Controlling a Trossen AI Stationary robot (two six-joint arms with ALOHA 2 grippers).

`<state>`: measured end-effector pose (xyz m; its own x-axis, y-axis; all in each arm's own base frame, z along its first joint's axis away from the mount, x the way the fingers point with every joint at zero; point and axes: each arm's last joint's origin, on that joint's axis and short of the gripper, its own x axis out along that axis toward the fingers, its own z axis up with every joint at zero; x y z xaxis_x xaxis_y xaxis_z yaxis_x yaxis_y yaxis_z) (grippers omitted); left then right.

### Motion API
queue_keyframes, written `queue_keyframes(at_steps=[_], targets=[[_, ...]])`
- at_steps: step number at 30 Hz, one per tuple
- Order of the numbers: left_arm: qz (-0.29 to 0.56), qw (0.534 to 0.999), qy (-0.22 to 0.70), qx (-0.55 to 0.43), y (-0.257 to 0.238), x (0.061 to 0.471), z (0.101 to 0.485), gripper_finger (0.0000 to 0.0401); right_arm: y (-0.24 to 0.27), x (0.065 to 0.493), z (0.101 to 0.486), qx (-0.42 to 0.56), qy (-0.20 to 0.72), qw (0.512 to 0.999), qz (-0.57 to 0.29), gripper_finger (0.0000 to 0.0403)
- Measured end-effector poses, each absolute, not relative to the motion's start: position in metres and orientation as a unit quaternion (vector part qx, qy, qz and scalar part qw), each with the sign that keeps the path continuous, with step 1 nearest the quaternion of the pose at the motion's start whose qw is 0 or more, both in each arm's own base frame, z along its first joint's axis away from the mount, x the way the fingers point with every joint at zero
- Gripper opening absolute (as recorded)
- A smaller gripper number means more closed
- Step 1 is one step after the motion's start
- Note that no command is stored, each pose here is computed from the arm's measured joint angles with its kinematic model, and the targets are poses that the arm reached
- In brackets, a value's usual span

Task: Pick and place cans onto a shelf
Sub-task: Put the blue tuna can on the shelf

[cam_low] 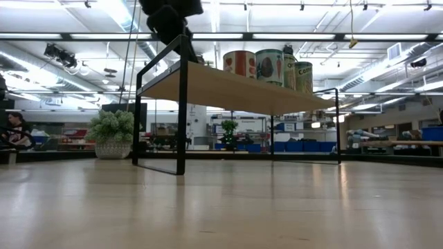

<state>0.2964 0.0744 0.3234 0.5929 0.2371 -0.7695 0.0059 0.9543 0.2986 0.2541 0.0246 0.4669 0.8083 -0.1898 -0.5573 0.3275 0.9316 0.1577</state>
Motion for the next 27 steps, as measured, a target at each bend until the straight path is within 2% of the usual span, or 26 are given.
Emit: queue_keyframes(at_steps=[3,10,15,20,27], targets=[[0.070,0.871,0.473,0.116,0.083,0.287,0.321,0.0258,0.025,0.254,0.467,0.124,0.278,0.943,-0.137,0.0348],[0.061,0.880,0.470,0.022,0.092,0.282,0.322,0.0243,0.024,0.254,0.467,0.120,0.276,0.944,-0.139,0.0348],[0.053,0.885,0.461,0.027,0.089,0.283,0.341,0.0238,0.024,0.255,0.468,0.119,0.272,0.944,-0.144,0.0348],[0.005,0.872,0.482,0.086,0.076,0.286,0.342,0.0238,0.023,0.255,0.468,0.119,0.271,0.944,-0.144,0.0348],[-0.049,0.814,0.514,0.267,0.056,0.298,0.331,0.0238,0.024,0.255,0.469,0.122,0.264,0.945,-0.149,0.0348]])
